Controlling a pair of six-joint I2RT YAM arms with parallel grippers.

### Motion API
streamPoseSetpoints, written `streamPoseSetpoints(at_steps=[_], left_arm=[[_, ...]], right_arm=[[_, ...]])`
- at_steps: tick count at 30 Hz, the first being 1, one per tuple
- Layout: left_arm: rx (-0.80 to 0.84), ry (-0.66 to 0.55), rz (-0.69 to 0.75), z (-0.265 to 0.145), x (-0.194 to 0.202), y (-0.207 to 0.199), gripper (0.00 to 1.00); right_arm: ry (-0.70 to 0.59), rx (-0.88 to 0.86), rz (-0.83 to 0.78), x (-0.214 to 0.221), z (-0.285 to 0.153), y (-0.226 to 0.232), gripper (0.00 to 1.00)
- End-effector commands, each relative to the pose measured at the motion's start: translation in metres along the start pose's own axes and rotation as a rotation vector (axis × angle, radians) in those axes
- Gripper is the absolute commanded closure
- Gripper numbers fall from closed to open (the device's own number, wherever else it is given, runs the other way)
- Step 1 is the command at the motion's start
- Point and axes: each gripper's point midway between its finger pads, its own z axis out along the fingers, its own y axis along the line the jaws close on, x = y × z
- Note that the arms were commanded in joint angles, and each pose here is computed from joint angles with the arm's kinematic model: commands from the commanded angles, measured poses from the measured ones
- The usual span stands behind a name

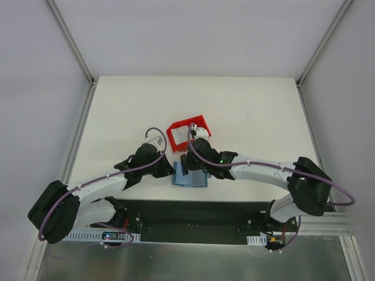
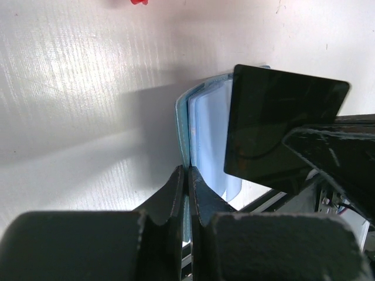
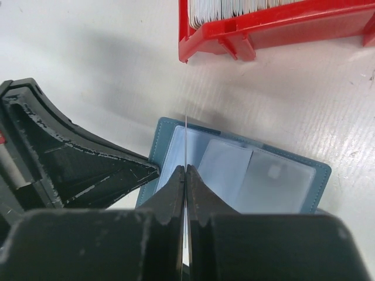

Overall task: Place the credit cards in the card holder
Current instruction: Insert the credit card into the card holder.

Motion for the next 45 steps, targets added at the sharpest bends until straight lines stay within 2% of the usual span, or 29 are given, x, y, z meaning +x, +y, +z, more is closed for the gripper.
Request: streamPoseSetpoints(at_steps=[1,6,12,17,22,26,45], left_arm=[[-0.020,-0.009,0.006,0.002,0.000,0.008,1.00],[-0.089,0.012,-0.008,0.008,0.006,0.024,1.00],[-0.158,0.048,-0.047,0.014,0.018,0.042,1.00],[-0.169,0.058,-0.059,0.015,0.020,0.045,1.00],[-0.166,0.050,-0.061,0.015,0.019,0.044,1.00],[-0.169,0.051,-0.070,0.014,0.020,0.045,1.00],[-0.169,0.039,-0.104,0.012,0.024,0.048,1.00]], right_arm=[[-0.073,-0.046,-0.030,-0.027,-0.021,0.014,1.00],[-0.074,-0.138,-0.050,-0.034,-0.030,0.030,1.00],[-0.048,-0.135,0.035,-0.034,-0.036,0.008,1.00],[-0.034,-0.228,0.079,-0.032,-0.047,0.008,1.00],[0.088,-0.260,0.181,-0.002,-0.035,0.002,1.00],[0.086,-0.273,0.280,0.010,-0.026,-0.011,1.00],[0.127,-0.303,0.454,0.042,0.003,-0.037,1.00]])
